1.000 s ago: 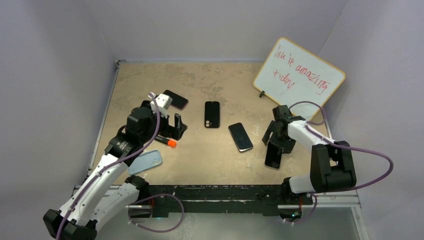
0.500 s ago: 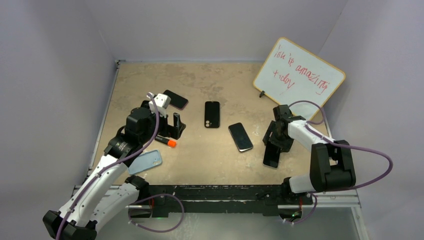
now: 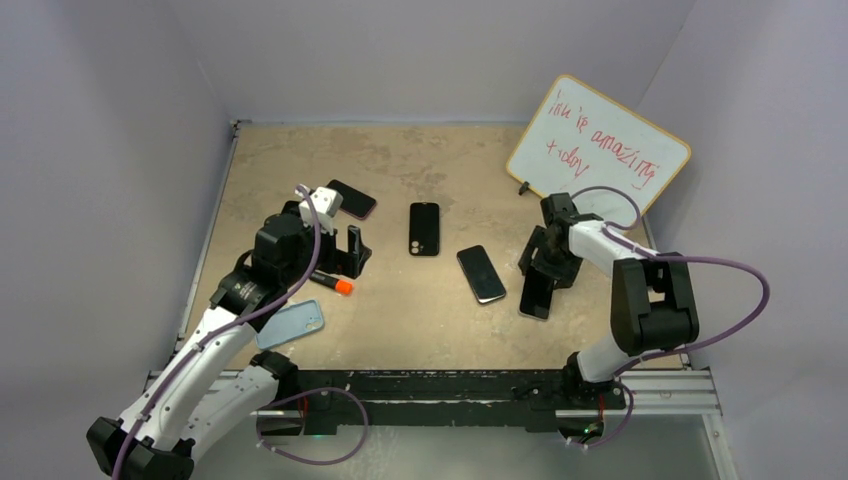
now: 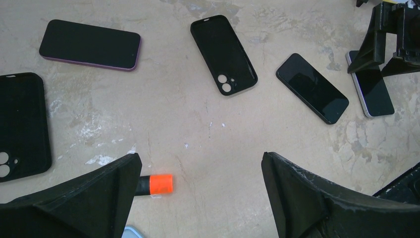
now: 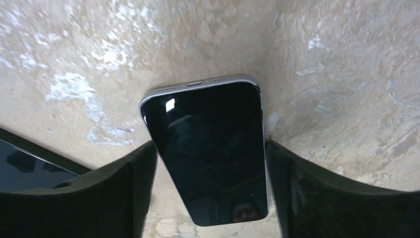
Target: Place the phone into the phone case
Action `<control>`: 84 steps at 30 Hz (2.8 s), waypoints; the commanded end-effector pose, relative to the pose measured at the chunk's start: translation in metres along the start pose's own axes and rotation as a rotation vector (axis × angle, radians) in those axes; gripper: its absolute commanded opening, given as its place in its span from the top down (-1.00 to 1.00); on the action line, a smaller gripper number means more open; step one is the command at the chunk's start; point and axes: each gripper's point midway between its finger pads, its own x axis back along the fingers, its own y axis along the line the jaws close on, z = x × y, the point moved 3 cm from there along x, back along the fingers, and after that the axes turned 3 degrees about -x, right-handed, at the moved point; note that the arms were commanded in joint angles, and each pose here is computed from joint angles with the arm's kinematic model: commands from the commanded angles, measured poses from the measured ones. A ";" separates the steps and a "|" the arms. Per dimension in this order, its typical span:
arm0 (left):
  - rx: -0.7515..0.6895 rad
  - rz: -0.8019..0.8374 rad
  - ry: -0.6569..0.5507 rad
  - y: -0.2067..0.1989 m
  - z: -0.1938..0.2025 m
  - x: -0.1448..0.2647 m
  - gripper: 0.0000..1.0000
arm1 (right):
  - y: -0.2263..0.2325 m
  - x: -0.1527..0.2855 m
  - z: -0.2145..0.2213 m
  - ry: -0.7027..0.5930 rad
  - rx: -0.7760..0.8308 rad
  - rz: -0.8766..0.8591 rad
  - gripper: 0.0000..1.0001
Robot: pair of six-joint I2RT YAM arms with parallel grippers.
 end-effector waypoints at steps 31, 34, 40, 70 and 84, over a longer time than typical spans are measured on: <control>-0.001 -0.004 -0.010 0.001 -0.002 -0.002 -0.95 | -0.016 -0.007 0.062 0.028 0.097 0.058 -0.69; 0.012 -0.008 -0.001 0.002 -0.001 -0.004 -0.94 | -0.020 -0.005 0.063 0.029 0.090 0.080 -0.76; 0.079 -0.015 0.049 0.000 0.001 -0.019 -0.89 | -0.020 -0.003 0.066 0.024 0.082 0.058 -0.74; 0.371 -0.018 0.231 -0.012 0.031 -0.226 -0.25 | 0.001 0.019 0.053 -0.081 0.100 -0.121 -0.07; 0.350 -0.058 0.315 -0.006 0.059 -0.264 -0.07 | 0.006 0.032 0.051 -0.100 0.106 -0.177 -0.06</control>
